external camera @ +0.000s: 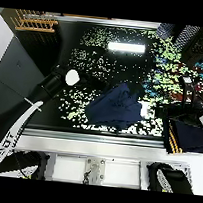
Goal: Fold the clothes and pants, and hang the long-sleeved shirts on hangers.
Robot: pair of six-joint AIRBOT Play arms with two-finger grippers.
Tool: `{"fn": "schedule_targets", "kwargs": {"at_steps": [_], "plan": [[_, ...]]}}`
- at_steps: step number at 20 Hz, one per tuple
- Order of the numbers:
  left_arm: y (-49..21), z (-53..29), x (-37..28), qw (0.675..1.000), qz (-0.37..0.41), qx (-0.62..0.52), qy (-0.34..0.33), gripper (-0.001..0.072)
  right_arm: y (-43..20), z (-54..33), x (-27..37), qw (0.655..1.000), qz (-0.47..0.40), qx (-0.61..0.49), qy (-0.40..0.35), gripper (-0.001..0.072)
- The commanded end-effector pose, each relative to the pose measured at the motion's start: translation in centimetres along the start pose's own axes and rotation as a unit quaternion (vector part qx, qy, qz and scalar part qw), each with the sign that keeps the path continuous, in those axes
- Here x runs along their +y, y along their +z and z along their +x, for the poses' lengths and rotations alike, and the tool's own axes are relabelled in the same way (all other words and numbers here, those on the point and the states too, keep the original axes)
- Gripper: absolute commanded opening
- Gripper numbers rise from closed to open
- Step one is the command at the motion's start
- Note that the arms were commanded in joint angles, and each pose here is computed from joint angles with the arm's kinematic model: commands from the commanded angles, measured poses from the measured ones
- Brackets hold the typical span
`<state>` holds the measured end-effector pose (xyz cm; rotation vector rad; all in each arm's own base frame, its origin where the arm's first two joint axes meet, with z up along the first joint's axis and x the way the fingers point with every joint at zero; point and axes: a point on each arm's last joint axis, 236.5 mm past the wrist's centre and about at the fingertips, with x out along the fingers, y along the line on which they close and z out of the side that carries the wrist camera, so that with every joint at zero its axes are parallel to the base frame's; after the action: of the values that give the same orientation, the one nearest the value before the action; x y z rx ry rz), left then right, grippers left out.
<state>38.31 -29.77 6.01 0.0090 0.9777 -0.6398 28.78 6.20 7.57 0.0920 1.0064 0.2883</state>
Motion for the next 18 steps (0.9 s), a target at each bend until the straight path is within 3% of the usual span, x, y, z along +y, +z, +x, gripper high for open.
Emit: {"fn": "schedule_targets", "kwargs": {"at_steps": [1,8,14,15,16,18], "plan": [[-2.6,1.7,1.9,0.998,-0.035,0.058,-0.004,0.0690,-0.5,0.9,-1.1,1.000,0.003,0.019,-0.017,0.0530],[-1.6,8.0,-4.1,0.992,0.033,0.096,-0.076,0.0690,-2.9,5.4,-3.6,0.990,0.093,0.100,-0.016,0.0528],[-1.4,13.4,-5.7,0.986,0.038,0.133,-0.089,0.0688,-8.0,10.4,-5.4,0.960,0.244,0.138,0.019,0.0540],[-1.3,14.0,-5.3,0.987,0.021,0.137,-0.085,0.0596,-8.7,11.4,-5.2,0.954,0.263,0.139,0.027,0.0565],[-1.3,14.5,-4.8,0.986,0.006,0.143,-0.083,0.0416,-9.4,12.5,-4.7,0.948,0.283,0.142,0.039,0.0636],[-1.5,14.8,-4.1,0.984,-0.006,0.158,-0.081,0.0015,-10.1,14.3,-3.1,0.935,0.313,0.146,0.079,0.0657]]}}
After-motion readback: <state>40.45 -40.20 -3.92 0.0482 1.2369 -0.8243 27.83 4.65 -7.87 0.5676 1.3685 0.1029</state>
